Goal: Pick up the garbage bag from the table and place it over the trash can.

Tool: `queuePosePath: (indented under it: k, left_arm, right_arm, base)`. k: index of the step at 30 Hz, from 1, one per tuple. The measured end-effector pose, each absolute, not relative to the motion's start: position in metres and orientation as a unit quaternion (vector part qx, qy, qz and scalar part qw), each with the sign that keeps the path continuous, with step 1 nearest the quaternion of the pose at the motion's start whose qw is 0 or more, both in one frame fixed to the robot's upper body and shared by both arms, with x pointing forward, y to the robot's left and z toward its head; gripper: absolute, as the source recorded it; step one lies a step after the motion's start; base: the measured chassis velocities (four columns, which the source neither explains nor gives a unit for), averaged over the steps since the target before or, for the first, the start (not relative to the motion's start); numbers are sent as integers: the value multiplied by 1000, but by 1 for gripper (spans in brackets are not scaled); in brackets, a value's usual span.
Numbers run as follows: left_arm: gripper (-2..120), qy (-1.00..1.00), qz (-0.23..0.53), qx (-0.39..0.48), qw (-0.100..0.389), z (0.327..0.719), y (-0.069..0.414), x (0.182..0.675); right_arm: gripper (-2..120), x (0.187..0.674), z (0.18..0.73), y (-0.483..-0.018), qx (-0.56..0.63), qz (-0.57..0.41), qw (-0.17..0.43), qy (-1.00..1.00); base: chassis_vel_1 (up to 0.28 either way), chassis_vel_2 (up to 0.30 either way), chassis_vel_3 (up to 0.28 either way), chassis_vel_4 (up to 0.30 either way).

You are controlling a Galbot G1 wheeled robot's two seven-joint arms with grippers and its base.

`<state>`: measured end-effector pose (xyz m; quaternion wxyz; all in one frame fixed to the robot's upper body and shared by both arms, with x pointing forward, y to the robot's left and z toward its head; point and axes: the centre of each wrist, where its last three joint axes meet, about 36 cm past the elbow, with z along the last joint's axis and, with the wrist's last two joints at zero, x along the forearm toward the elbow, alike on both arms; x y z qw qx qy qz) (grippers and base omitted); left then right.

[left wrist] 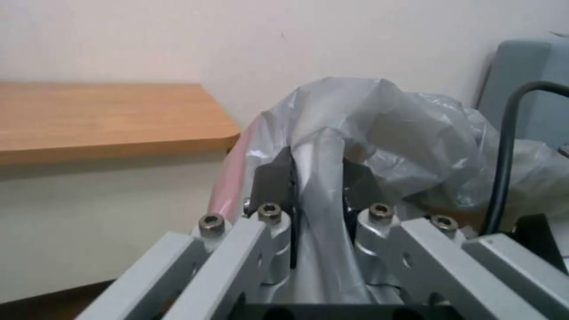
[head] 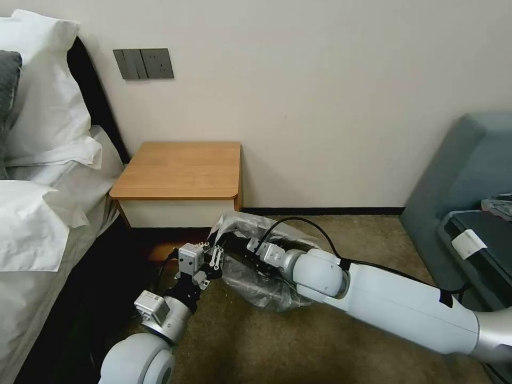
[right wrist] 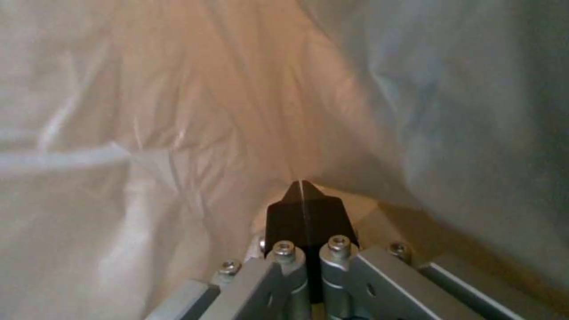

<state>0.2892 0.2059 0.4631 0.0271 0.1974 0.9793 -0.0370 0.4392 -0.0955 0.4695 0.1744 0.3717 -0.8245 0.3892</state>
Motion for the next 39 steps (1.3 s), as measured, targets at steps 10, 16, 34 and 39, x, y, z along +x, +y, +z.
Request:
queuePosePath:
  k: [10,16,34,39]
  left_arm:
    - [7,984,-51,173,9,446,208,300]
    - [7,985,-74,158,-11,437,207,305]
    - [7,972,-168,15,-164,387,193,299]
    - [7,970,-169,1,-176,384,194,290]
  right_arm:
    - [0,423,487,-107,378,366,173,-832]
    - [0,408,498,-119,385,331,188,-841]
    - [17,360,525,-196,316,131,93,-935]
    - [33,345,504,-197,254,143,55,-955]
  base:
    - [0,0,0,0]
    - [0,0,0,0]
    - [0,0,0,0]
    - [0,0,0,0]
